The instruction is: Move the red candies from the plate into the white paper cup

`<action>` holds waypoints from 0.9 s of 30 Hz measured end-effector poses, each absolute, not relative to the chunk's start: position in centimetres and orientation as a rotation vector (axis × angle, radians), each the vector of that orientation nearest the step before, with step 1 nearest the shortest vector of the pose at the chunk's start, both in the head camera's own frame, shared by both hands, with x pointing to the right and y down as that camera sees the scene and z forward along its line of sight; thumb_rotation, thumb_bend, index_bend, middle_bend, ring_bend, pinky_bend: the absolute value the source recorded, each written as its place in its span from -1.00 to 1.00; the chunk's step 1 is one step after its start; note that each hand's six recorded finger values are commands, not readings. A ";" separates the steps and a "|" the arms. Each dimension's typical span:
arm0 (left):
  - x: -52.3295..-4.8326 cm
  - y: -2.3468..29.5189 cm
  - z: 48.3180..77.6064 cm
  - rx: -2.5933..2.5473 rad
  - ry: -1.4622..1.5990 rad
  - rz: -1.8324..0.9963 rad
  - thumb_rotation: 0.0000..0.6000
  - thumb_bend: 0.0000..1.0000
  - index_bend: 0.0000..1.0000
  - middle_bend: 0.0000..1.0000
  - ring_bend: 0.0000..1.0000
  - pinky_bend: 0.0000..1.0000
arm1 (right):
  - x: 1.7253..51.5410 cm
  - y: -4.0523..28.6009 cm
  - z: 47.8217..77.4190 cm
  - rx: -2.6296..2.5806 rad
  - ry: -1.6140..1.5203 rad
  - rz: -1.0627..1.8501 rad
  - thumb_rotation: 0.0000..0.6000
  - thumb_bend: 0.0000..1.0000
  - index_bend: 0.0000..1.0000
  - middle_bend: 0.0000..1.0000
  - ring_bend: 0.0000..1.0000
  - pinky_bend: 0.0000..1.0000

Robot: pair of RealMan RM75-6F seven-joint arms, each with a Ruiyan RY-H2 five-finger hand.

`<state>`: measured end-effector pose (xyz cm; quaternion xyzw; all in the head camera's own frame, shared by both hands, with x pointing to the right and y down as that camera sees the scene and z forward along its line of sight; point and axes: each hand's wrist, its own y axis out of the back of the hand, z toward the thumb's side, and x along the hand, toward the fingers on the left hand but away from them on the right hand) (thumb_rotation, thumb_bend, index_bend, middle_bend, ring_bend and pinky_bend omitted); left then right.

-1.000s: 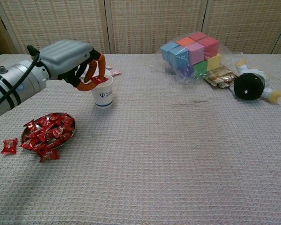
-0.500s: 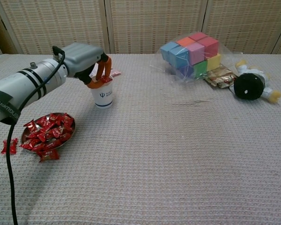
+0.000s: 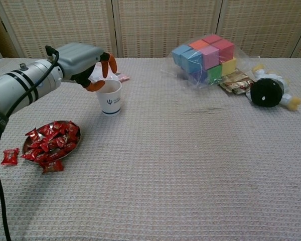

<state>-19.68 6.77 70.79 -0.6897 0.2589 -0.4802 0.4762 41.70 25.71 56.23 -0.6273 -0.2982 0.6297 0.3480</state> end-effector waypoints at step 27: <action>-29.3 22.5 69.1 -1.879 0.514 -1.280 1.00 -0.24 -0.70 -0.61 -0.53 0.90 | 40.1 27.0 55.5 -1.671 -0.725 1.551 1.00 -0.77 -1.00 -1.00 -1.00 -1.00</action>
